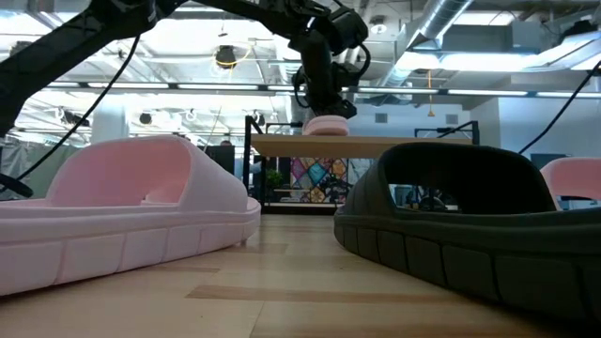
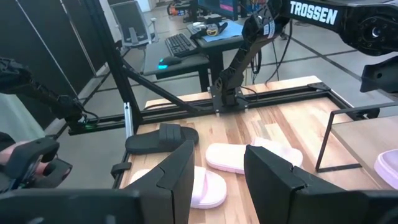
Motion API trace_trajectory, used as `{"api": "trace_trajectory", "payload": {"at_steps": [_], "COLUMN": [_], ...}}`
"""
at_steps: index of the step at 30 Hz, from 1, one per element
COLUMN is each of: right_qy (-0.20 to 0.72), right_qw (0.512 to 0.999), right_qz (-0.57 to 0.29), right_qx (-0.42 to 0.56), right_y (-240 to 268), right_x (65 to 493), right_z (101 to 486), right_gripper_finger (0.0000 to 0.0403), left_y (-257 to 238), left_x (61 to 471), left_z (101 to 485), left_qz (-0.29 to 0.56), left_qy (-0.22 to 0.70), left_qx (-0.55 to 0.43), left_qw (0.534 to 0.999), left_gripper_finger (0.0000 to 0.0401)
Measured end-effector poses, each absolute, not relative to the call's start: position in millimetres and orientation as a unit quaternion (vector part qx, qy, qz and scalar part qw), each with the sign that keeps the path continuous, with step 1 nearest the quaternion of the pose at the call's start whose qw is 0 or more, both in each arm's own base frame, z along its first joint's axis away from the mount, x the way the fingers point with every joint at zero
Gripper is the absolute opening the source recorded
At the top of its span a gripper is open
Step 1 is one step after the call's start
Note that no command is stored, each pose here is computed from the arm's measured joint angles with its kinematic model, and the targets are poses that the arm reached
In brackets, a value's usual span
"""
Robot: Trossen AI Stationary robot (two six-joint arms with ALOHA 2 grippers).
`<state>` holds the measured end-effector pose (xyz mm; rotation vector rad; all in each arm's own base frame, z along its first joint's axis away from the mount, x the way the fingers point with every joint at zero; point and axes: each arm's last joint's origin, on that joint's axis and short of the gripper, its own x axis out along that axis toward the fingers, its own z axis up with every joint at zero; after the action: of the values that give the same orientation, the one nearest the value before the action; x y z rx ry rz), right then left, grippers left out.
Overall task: Pick and place slides into the shelf
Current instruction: Put the pink slide on the shelf
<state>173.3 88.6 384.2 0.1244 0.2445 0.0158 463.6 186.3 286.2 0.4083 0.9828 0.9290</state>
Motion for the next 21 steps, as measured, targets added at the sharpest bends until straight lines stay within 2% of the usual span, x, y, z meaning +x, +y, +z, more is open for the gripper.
{"api": "trace_trajectory", "payload": {"at_steps": [21], "right_qy": [0.122], "right_qw": [0.99], "right_qz": [0.007], "right_qx": [0.067], "right_y": [88.6], "right_x": [173.4], "right_z": [384.2], "right_gripper_finger": [0.0127], "left_y": [182.4], "left_x": [465.1], "left_z": [286.1], "left_qz": [0.419], "left_qy": [0.455], "left_qx": [0.196], "left_qw": [0.761], "left_gripper_finger": [0.0071]}}
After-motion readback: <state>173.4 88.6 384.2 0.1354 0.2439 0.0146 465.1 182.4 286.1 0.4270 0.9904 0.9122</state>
